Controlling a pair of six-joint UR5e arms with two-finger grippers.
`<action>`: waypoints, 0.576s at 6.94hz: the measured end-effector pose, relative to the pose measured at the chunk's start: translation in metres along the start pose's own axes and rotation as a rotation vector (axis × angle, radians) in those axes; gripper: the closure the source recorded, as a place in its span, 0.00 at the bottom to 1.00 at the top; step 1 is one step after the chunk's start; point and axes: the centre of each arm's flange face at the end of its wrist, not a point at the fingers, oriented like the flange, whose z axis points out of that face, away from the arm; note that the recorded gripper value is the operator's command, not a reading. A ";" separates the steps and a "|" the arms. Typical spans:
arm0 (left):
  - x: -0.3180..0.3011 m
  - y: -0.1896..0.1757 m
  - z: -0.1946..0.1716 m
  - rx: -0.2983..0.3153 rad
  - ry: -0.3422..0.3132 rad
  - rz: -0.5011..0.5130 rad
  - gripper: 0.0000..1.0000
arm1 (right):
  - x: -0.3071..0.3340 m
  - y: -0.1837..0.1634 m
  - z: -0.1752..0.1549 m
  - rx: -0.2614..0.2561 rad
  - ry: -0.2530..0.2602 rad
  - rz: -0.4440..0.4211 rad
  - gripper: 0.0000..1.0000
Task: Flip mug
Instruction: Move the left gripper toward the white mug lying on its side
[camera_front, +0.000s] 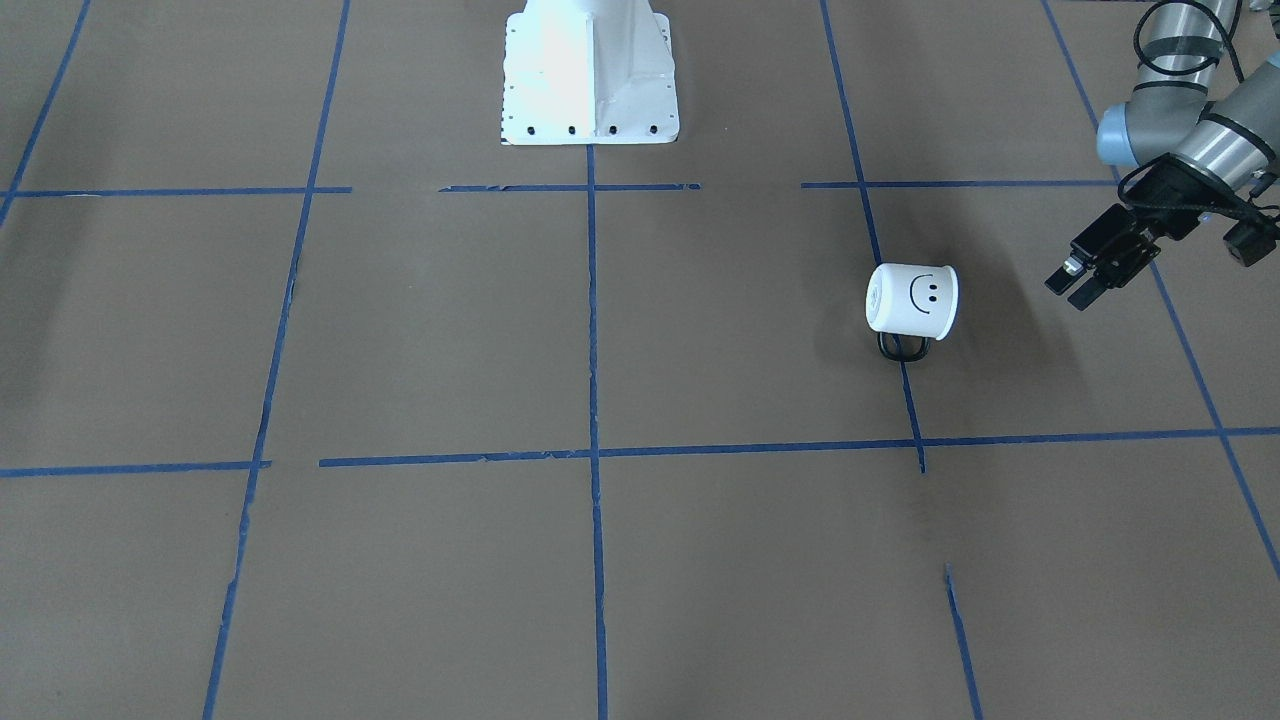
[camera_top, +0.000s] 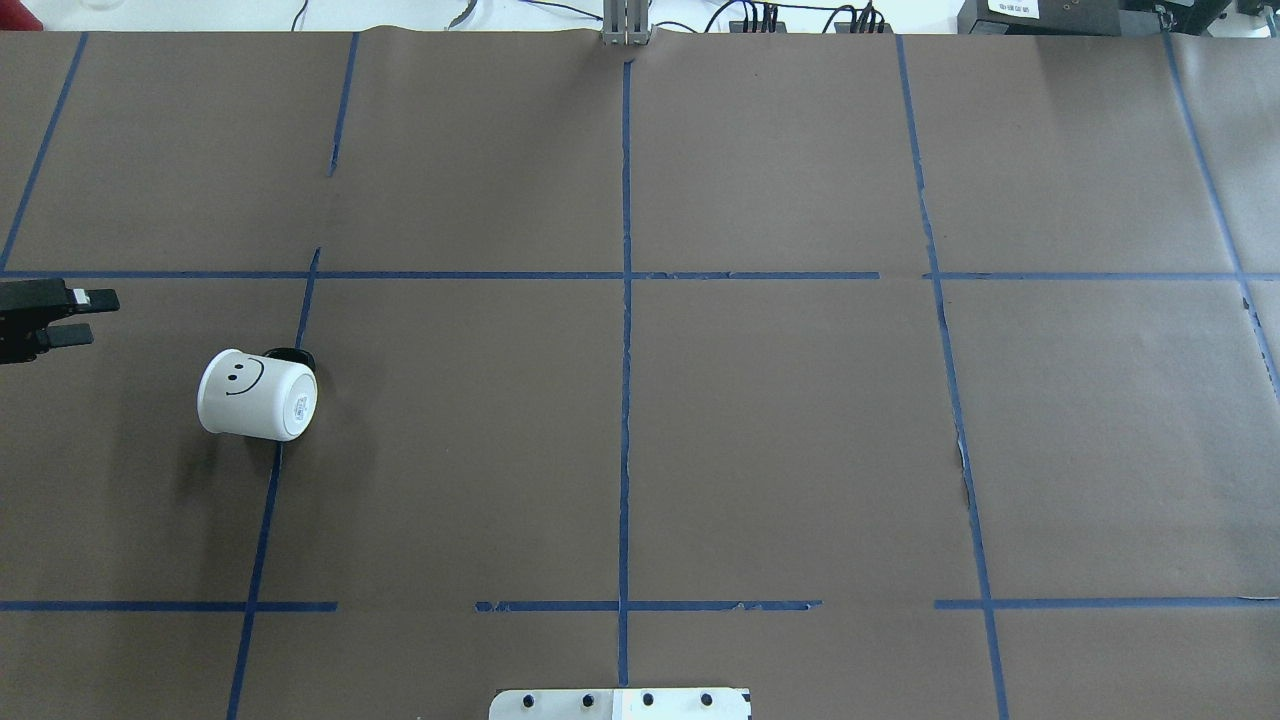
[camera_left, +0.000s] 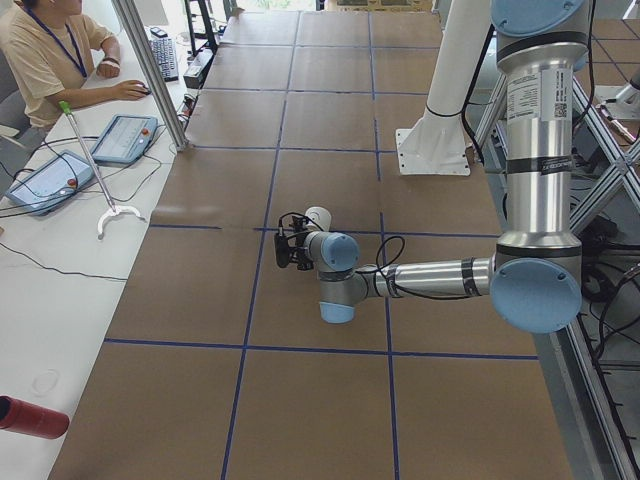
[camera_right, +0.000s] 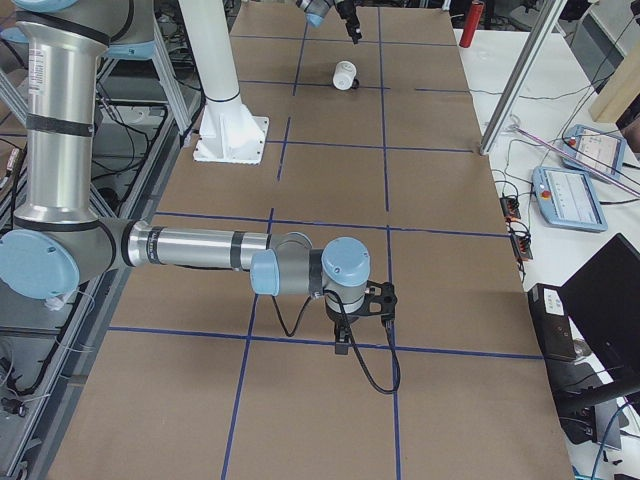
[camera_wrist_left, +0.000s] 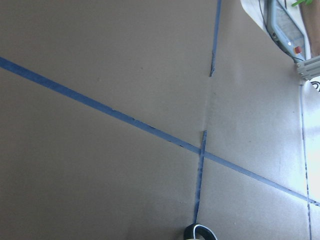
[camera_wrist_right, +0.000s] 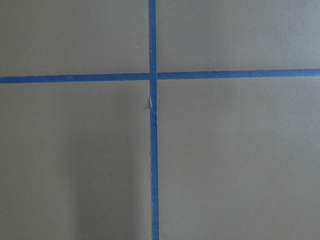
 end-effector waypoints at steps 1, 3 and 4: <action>0.011 0.001 0.022 -0.032 0.056 0.015 0.07 | 0.000 0.000 0.000 0.000 0.000 0.000 0.00; 0.011 0.014 0.039 -0.112 0.132 0.049 0.09 | 0.000 0.000 0.000 0.000 0.000 0.000 0.00; 0.005 0.018 0.041 -0.129 0.143 0.055 0.10 | 0.000 0.000 0.000 0.000 0.000 0.000 0.00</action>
